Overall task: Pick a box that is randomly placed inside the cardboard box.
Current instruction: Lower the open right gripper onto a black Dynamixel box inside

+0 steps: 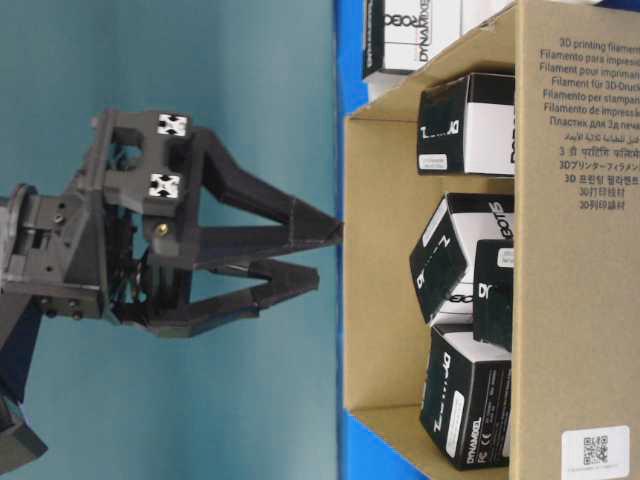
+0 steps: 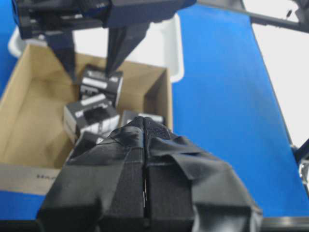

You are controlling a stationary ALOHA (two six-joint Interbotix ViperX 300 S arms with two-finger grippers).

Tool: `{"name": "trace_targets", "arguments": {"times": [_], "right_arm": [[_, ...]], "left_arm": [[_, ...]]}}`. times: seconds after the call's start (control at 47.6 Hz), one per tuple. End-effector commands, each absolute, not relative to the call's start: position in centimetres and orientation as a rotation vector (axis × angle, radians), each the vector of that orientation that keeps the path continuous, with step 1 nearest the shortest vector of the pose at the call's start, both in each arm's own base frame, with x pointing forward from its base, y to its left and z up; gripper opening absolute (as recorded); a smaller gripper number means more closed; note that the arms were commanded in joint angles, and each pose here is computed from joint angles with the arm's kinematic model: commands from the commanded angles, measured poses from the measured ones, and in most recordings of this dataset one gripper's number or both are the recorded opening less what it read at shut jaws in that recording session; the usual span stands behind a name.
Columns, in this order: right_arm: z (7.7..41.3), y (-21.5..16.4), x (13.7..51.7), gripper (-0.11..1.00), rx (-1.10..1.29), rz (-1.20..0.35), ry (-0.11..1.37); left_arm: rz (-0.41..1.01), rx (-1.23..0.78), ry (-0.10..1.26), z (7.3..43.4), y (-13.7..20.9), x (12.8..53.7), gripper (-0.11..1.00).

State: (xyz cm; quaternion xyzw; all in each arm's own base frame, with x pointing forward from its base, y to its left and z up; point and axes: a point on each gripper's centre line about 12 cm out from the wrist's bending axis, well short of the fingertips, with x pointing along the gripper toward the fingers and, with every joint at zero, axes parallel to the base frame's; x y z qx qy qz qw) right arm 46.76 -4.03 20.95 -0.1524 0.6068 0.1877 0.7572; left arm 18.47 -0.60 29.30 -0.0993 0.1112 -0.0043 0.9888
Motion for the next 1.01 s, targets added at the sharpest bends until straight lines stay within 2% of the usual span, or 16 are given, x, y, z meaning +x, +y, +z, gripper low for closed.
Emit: {"name": "trace_targets", "arguments": {"times": [0.0,0.063,0.231,0.441,0.987], "right_arm": [[20.7,-3.7,46.9,0.95,-0.354,0.399,1.294],[20.1,-3.2,46.8,1.00,-0.362,0.406,1.297],[19.2,-3.0,45.9,1.00,-0.371,0.418,1.319],[18.3,-3.3,46.6,1.00,-0.455,0.410,1.300],[15.6,-3.2,47.0,1.00,-0.461,0.427,1.328]], "left_arm": [[-0.012,-0.199,0.191,30.6,-0.6,18.6,-0.07],[-0.011,-0.200,0.191,30.6,-0.6,18.6,-0.07],[-0.014,-0.203,0.190,30.6,-0.7,18.6,-0.07],[-0.014,-0.203,0.190,30.6,-0.7,18.6,-0.07],[-0.013,-0.204,0.199,30.4,-0.7,18.7,-0.07]]}}
